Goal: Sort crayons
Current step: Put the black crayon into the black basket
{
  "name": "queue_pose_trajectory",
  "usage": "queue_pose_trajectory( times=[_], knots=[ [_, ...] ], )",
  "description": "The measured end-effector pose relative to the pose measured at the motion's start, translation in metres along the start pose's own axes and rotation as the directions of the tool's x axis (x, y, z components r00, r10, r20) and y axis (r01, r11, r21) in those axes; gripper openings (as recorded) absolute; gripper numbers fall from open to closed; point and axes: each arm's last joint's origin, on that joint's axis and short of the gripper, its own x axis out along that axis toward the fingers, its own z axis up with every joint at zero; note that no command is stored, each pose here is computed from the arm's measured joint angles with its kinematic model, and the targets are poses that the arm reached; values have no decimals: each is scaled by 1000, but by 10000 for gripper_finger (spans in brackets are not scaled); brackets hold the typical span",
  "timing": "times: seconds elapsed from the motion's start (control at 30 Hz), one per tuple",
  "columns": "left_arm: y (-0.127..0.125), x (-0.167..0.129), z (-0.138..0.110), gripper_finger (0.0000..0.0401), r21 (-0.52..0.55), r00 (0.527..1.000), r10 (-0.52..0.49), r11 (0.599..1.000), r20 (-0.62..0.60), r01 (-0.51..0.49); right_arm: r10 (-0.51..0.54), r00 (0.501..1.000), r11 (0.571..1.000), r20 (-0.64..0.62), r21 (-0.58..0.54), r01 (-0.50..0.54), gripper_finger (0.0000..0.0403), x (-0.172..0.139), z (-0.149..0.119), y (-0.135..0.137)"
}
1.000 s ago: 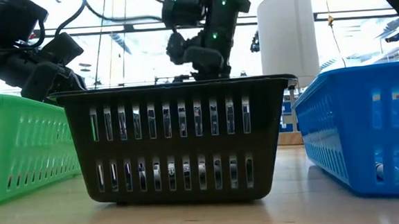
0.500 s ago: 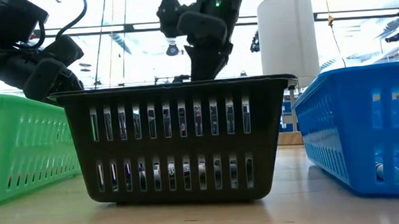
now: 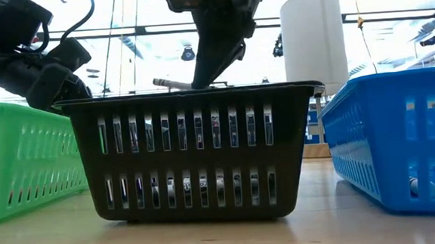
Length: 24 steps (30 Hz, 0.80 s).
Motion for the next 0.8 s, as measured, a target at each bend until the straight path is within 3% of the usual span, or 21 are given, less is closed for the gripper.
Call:
queue_pose_trajectory(
  times=[0.23,0.53,0.8],
  knots=[
    [0,0,0,137,1,1000,0,1000,0,0,188,980,981,-65,68,-184,38,1,-8,16],
    [0,0,0,137,-17,1000,0,1000,0,0,319,945,946,-73,89,-312,39,24,-29,31],
    [0,0,0,137,-18,1000,0,1000,0,0,325,941,941,-99,132,-311,39,40,-46,30]
  ],
)
